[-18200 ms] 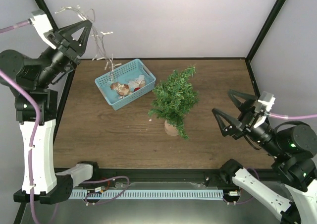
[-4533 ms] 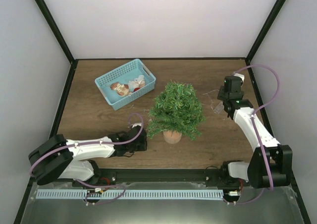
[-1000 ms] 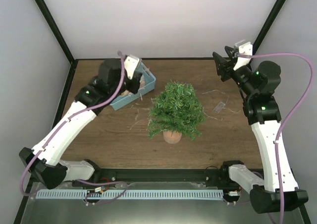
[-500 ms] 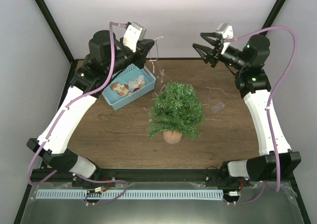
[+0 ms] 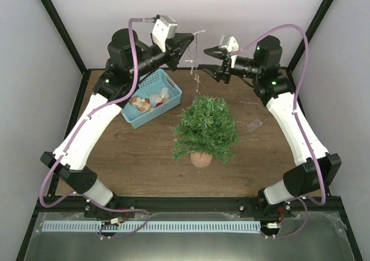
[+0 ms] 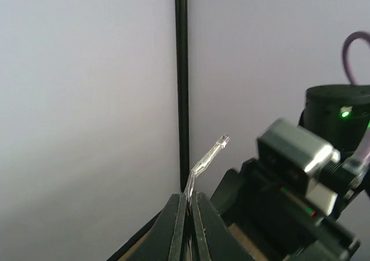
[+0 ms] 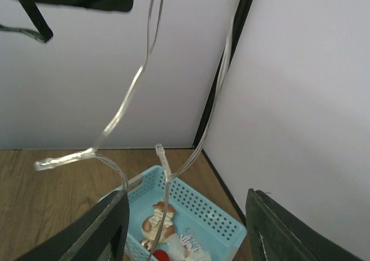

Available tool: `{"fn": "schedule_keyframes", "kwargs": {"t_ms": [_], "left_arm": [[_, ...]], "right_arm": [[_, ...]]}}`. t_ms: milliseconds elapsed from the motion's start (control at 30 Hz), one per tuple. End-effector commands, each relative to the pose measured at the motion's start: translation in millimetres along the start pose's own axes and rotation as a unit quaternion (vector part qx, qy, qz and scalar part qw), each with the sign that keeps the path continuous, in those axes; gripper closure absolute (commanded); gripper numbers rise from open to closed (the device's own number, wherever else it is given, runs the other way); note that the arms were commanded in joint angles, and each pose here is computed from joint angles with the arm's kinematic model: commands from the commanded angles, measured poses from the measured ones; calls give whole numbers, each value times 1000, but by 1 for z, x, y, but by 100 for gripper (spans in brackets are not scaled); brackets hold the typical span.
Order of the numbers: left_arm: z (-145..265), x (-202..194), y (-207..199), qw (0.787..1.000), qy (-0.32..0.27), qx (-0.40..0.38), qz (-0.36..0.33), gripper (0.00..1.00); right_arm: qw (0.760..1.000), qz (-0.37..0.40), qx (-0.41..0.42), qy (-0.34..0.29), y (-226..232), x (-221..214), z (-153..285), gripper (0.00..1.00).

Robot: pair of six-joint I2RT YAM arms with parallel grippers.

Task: Decorate the small christmas tree
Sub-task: Pick up the decoration item from the center of the board.

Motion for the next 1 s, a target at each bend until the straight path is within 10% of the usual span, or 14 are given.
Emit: {"fn": "schedule_keyframes", "kwargs": {"t_ms": [0, 467, 600, 733, 967], "left_arm": [[1, 24, -4, 998, -49, -24, -6, 96], [-1, 20, -5, 998, -46, -30, -8, 96], [4, 20, -7, 999, -43, -30, 1, 96], [12, 17, -8, 998, -36, -20, 37, 96], [41, 31, -24, 989, -82, -55, 106, 96]], "right_arm": [[1000, 4, 6, 16, 1, -7, -9, 42], [998, -21, 37, 50, 16, -36, -38, 43], [998, -17, -22, 55, 1, -36, -40, 59], [989, -7, -130, 67, -18, -32, -29, 96], [954, 14, -293, 59, -24, 2, 23, 99]]}}
Point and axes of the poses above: each gripper's point midway between its finger pads, its own z axis back along the fingers, its own y axis along the line the jaws close on, x = y × z, the point moved 6 cm from there along z, back along the fingers, and after that the axes turned 8 degrees about -z, right-handed, at the moved point
